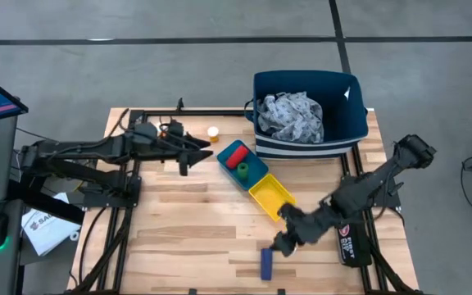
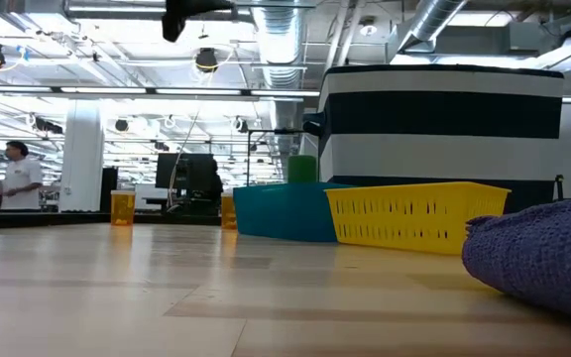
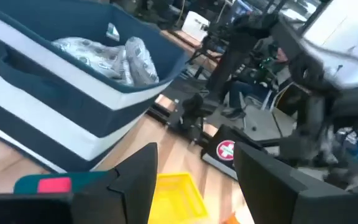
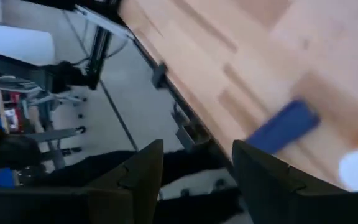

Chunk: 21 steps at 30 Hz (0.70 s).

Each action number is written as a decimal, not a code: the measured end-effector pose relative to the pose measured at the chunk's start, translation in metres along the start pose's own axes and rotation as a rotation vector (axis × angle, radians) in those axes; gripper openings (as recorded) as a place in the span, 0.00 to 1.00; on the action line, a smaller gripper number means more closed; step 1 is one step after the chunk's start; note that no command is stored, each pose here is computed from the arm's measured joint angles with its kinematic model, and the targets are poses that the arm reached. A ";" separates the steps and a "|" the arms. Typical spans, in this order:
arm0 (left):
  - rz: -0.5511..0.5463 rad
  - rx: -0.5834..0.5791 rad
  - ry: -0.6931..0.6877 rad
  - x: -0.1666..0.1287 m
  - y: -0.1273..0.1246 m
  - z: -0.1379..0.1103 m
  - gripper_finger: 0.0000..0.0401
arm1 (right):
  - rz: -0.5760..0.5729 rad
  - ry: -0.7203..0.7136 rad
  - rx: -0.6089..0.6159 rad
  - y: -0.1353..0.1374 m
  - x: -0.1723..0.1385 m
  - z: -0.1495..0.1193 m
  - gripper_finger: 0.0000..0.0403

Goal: Pick & Place Medicine items
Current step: Put the blue bandage into the blue bin

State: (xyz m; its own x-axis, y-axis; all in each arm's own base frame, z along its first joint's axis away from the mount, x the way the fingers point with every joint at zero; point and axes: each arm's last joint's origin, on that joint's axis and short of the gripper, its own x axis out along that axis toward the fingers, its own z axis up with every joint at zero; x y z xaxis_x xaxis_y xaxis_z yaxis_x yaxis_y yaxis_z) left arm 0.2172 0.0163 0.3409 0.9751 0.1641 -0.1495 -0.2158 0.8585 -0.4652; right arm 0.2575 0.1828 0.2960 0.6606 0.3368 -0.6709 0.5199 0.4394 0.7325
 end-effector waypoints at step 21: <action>-0.028 0.004 -0.019 -0.008 -0.004 0.003 0.52 | -0.020 0.202 0.115 0.043 0.096 -0.090 0.47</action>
State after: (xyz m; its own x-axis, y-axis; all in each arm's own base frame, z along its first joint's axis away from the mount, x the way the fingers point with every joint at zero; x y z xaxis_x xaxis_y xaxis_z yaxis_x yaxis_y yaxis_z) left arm 0.2110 0.0126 0.3463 0.9815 0.1492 -0.1200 -0.1883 0.8648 -0.4655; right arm 0.2947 0.3092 0.2524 0.5335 0.4940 -0.6865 0.5978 0.3540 0.7193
